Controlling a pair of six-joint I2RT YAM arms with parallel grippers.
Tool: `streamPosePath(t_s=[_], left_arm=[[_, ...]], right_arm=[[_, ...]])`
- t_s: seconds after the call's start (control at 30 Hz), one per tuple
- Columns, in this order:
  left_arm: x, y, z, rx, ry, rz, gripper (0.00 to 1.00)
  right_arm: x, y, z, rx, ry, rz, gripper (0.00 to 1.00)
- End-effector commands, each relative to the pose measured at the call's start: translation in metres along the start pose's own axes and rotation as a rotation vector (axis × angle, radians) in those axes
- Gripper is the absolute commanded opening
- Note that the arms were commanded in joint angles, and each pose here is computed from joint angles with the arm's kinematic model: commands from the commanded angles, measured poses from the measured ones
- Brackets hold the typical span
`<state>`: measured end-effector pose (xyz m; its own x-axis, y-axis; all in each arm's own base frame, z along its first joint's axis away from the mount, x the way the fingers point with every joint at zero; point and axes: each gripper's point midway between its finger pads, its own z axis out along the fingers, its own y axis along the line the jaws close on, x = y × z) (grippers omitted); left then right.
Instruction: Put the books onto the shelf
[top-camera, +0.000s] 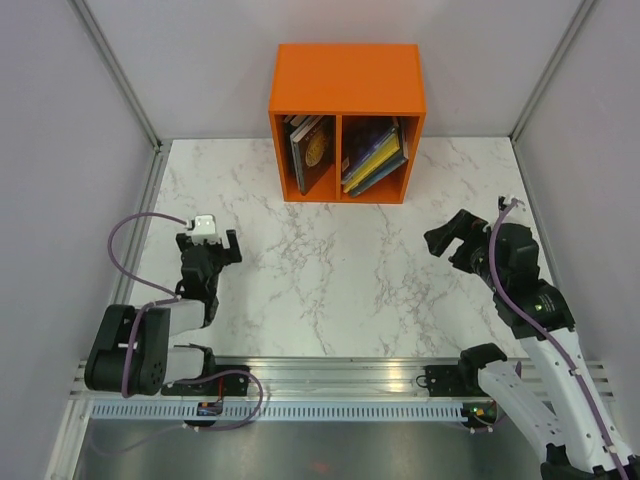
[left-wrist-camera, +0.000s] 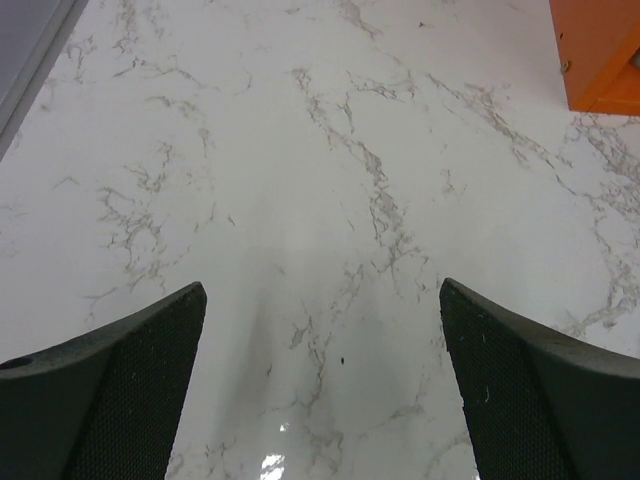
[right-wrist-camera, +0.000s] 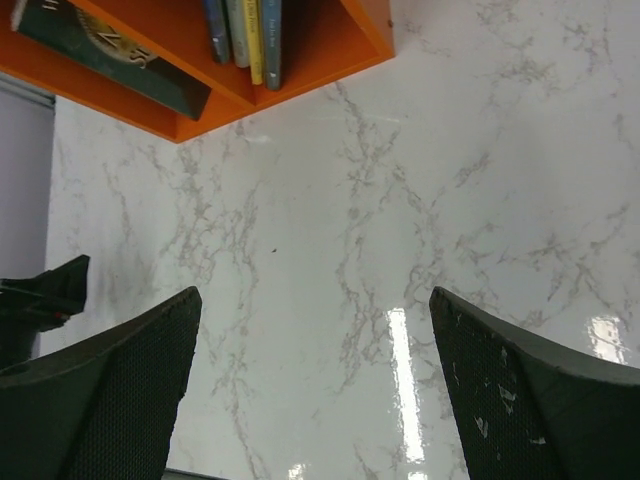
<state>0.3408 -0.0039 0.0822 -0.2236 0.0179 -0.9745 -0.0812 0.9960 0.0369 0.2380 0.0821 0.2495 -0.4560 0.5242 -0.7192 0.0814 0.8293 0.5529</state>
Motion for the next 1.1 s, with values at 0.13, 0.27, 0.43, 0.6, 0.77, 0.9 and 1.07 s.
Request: streamPosePath(t_s=[0.13,0.27,0.43,0.6,0.77,0.9,1.07], left_arm=[[-0.031,-0.011,0.021,0.108,-0.166,-0.031,1.0],[-0.032,-0.016,0.023,0.132,-0.153,-0.019,0.97],[-0.03,-0.016,0.023,0.132,-0.144,-0.018,1.0],[-0.03,-0.016,0.024,0.132,-0.146,-0.018,1.0],[-0.03,-0.016,0.023,0.132,-0.146,-0.018,1.0],[-0.03,-0.016,0.023,0.132,-0.146,-0.018,1.0],[-0.031,-0.016,0.024,0.132,-0.147,-0.019,1.0]], right_arm=[[0.013,-0.052,0.005,0.183,-0.015,-0.146,0.98],[0.005,-0.04,0.012,0.095,-0.085,-0.19,0.98],[-0.004,-0.057,0.031,0.211,-0.168,-0.038,0.98],[0.0,-0.087,0.067,0.349,-0.145,-0.18,0.98],[0.01,-0.112,0.108,0.393,-0.143,-0.429,0.98],[0.012,-0.114,0.121,0.315,-0.216,-0.586,0.98],[0.017,-0.127,0.112,0.262,-0.443,-0.535,0.98]])
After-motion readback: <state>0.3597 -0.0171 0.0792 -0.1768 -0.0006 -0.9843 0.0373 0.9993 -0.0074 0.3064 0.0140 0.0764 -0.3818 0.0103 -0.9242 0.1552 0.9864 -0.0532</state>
